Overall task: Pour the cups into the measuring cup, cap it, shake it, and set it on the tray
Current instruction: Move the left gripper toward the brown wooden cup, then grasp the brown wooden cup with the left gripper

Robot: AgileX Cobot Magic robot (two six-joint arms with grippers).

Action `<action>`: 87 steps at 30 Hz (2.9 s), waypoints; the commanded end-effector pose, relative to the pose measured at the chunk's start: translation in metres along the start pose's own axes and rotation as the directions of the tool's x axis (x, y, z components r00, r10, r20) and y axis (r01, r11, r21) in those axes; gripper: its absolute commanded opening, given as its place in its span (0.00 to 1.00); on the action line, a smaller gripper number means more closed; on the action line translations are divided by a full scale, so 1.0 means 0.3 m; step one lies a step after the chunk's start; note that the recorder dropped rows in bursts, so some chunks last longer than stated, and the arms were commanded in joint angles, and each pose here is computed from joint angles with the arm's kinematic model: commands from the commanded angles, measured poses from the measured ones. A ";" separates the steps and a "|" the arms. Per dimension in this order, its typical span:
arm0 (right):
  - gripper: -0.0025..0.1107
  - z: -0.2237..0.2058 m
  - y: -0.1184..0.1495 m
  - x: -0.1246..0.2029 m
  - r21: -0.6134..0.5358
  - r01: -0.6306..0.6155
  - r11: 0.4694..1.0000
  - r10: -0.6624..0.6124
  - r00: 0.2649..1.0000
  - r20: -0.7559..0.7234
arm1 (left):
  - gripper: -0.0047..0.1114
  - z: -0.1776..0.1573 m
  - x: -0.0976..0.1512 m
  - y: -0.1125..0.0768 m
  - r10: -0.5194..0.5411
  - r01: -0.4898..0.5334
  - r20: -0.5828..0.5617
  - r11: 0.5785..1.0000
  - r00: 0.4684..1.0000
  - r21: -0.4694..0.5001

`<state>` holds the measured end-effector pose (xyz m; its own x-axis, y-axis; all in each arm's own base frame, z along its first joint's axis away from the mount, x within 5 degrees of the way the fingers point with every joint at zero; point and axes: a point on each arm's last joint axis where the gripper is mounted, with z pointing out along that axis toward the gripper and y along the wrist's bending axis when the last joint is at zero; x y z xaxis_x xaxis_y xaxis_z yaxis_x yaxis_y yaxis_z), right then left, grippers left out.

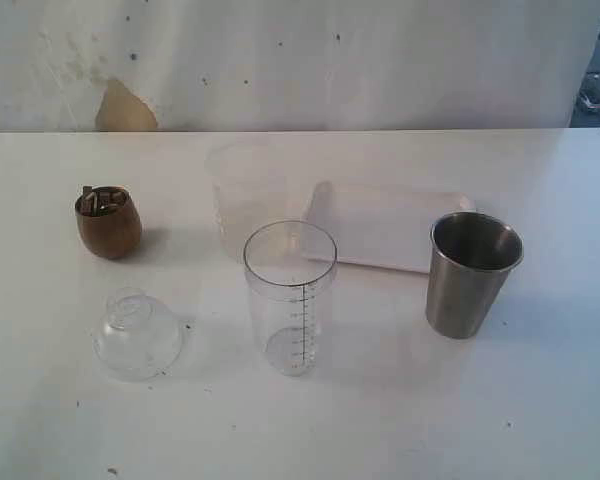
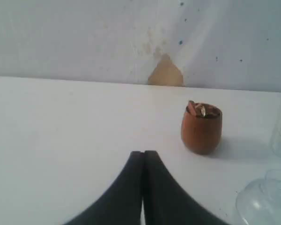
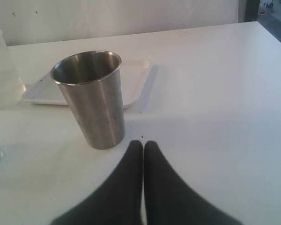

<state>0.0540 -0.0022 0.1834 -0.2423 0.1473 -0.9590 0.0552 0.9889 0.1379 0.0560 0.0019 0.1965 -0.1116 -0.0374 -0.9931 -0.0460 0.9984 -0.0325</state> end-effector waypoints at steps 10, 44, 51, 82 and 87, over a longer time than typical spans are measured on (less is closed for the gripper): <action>0.02 -0.001 -0.001 0.001 0.001 0.004 1.000 -0.004 1.000 0.004 | 0.37 -0.018 -0.140 0.000 -0.344 0.306 0.425 0.939 0.837 0.156; 0.02 -0.001 -0.001 0.001 0.001 0.004 1.000 -0.004 1.000 0.004 | 0.94 0.872 0.200 -0.127 -0.015 0.070 -0.118 0.877 0.993 0.476; 0.02 -0.001 -0.001 0.001 0.001 0.004 1.000 -0.004 1.000 0.004 | 0.94 0.979 0.254 -0.136 0.019 0.037 -0.101 0.853 0.995 0.521; 0.02 -0.001 -0.001 0.001 0.001 0.004 1.000 -0.004 1.000 0.004 | 0.85 1.156 0.347 -0.150 0.094 -0.026 -0.085 0.808 0.992 0.588; 0.02 -0.001 -0.001 0.001 0.001 0.004 1.000 -0.004 1.000 0.004 | 0.34 1.152 0.349 -0.156 0.095 -0.019 -0.092 0.795 0.991 0.606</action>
<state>0.0540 -0.0022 0.1834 -0.2423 0.1473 -0.9590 0.0552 0.9889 0.1379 0.3897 -0.0316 0.0525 -0.2157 0.0518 -0.9751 0.5440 0.8356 -0.0759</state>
